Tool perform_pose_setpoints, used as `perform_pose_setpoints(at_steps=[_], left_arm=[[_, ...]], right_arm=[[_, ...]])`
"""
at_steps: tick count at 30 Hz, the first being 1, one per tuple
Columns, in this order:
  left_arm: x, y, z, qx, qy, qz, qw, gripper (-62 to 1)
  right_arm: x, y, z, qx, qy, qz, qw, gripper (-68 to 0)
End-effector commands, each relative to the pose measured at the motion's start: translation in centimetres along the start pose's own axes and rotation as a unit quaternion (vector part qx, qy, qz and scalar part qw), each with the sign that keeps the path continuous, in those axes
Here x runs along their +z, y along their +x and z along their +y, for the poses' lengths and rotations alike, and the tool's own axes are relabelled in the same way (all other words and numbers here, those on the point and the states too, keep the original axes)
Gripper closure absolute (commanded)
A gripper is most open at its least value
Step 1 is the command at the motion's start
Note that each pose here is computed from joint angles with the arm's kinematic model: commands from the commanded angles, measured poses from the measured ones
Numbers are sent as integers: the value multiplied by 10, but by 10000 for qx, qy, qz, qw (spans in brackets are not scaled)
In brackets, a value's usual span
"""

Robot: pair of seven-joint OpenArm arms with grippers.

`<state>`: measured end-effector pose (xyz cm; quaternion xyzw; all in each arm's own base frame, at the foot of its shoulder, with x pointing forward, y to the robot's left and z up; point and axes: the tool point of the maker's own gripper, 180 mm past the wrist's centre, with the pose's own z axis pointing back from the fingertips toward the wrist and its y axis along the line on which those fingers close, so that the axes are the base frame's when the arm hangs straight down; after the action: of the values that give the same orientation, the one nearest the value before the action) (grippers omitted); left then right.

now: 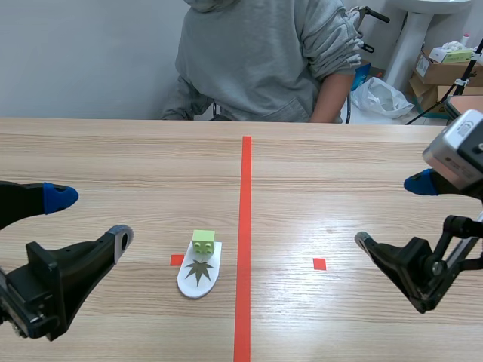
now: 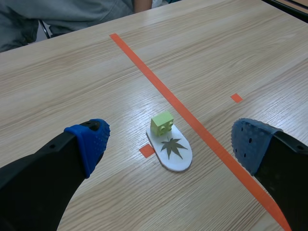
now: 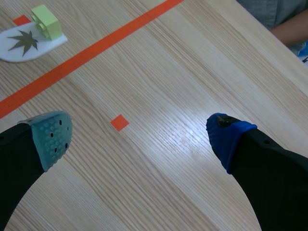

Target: Do the leaf sorting experiment

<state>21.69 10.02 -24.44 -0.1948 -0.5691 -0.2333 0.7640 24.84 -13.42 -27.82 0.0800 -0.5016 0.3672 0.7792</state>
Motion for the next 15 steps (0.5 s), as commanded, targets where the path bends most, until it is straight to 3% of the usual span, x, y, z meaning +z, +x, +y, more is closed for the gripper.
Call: perform_pose_setpoints(at_steps=[1, 4, 15], left_arm=[[1, 5, -1, 33, 8, -100, 9999, -542], [1, 5, -1, 33, 8, -100, 9999, -542], [1, 3, -1, 34, 8, -62, 10000, -542]], right_arm=[[0, 1, -5, 42, -37, 20, 10000, -569], [0, -6, -5, 60, -42, 196, 9998, -569], [0, -11, -5, 63, -39, 337, 9994, -569]])
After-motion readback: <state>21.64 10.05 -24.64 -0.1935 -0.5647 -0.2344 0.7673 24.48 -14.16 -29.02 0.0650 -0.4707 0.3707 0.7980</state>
